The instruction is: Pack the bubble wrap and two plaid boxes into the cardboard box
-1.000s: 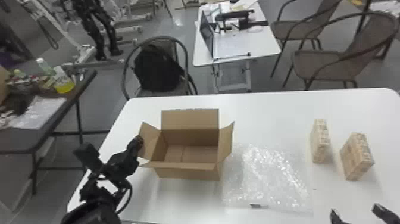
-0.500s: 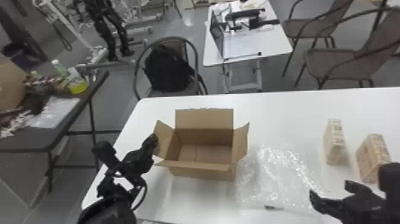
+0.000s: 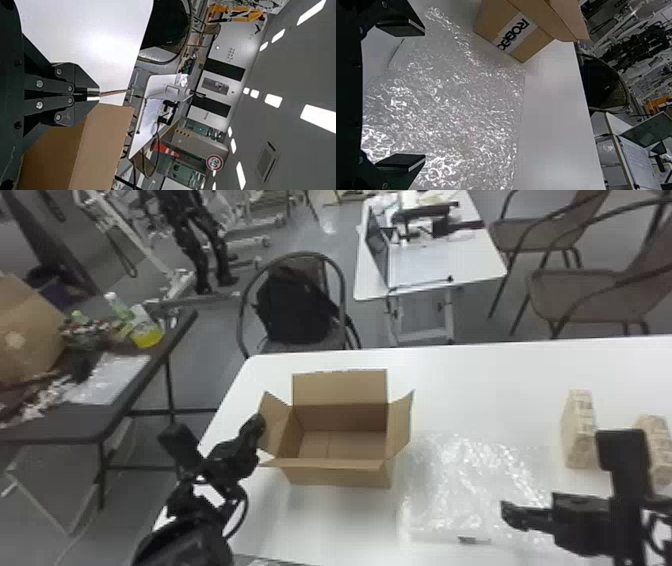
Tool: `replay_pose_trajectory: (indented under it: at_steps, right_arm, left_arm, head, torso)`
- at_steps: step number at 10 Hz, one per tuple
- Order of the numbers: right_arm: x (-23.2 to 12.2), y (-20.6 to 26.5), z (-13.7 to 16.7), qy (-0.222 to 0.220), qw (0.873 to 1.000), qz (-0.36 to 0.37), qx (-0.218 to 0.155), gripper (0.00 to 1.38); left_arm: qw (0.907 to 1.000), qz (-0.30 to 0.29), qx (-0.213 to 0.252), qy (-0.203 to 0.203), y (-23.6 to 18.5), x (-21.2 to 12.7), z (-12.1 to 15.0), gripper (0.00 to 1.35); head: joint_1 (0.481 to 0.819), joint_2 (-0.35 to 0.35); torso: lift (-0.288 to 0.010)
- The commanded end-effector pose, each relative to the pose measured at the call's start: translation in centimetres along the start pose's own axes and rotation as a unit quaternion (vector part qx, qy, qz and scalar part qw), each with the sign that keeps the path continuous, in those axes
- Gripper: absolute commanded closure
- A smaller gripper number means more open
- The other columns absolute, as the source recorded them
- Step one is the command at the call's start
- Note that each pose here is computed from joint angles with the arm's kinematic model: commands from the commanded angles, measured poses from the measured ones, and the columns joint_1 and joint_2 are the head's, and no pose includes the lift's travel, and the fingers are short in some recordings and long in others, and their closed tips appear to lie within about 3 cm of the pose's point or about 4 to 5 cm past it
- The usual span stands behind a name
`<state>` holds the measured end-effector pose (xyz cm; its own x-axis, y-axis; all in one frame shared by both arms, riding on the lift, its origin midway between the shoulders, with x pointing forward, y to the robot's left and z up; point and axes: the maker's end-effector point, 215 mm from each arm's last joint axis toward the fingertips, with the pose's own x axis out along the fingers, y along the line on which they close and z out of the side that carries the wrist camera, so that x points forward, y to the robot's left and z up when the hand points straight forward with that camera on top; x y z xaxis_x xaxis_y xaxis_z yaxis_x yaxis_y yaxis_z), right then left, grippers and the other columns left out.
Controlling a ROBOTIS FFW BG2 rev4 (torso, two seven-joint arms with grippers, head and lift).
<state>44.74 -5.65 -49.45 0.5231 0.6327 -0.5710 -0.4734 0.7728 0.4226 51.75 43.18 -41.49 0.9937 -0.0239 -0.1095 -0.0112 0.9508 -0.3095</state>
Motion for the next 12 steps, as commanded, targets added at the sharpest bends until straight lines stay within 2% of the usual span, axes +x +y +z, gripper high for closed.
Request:
replay_pose_trajectory:
  at_steps: [1, 2, 4, 6, 7, 10, 12]
  right_arm:
    - [2.5, 2.2, 0.6, 0.015, 0.999, 0.043, 0.024, 0.20]
    - [4.3, 3.7, 0.9, 0.033, 0.997, 0.064, 0.028, 0.21]
    - [6.7, 3.7, 0.3, 0.089, 0.995, 0.045, 0.007, 0.20]
    - [6.5, 1.4, 2.6, 0.101, 0.993, -0.025, -0.053, 0.20]
    - [6.7, 0.8, 3.5, 0.101, 0.992, -0.038, -0.063, 0.20]
    - [8.4, -1.6, 0.2, 0.144, 0.987, -0.048, -0.046, 0.21]
    - [8.2, -4.4, -1.5, 0.182, 0.979, -0.071, -0.063, 0.21]
  left_arm:
    - [1.0000, 0.001, -0.002, 0.003, 0.0, -0.2, -0.4, 1.21]
    - [1.0000, -0.001, -0.001, 0.003, -0.2, 0.0, -0.3, 1.21]
    - [1.0000, -0.007, -0.001, 0.002, -0.8, 0.5, -0.1, 1.21]
    - [1.0000, -0.009, 0.000, 0.001, -1.1, 0.7, 0.1, 1.21]
    - [0.9999, -0.011, -0.002, 0.001, -1.2, 0.7, 0.0, 1.21]
    - [0.9999, -0.015, -0.002, -0.001, -1.7, 0.9, 0.0, 1.21]
    - [0.9998, -0.019, -0.003, -0.002, -2.1, 1.1, 0.2, 1.21]
  head:
    - [0.695, 0.350]
    - [0.695, 0.350]
    - [0.695, 0.350]
    - [0.695, 0.350]
    - [0.695, 0.350]
    - [0.695, 0.350]
    - [0.695, 0.350]
  torso:
    - [-0.050]
    - [-0.050]
    - [-0.050]
    - [-0.050]
    - [-0.050]
    - [-0.050]
    - [-0.050]
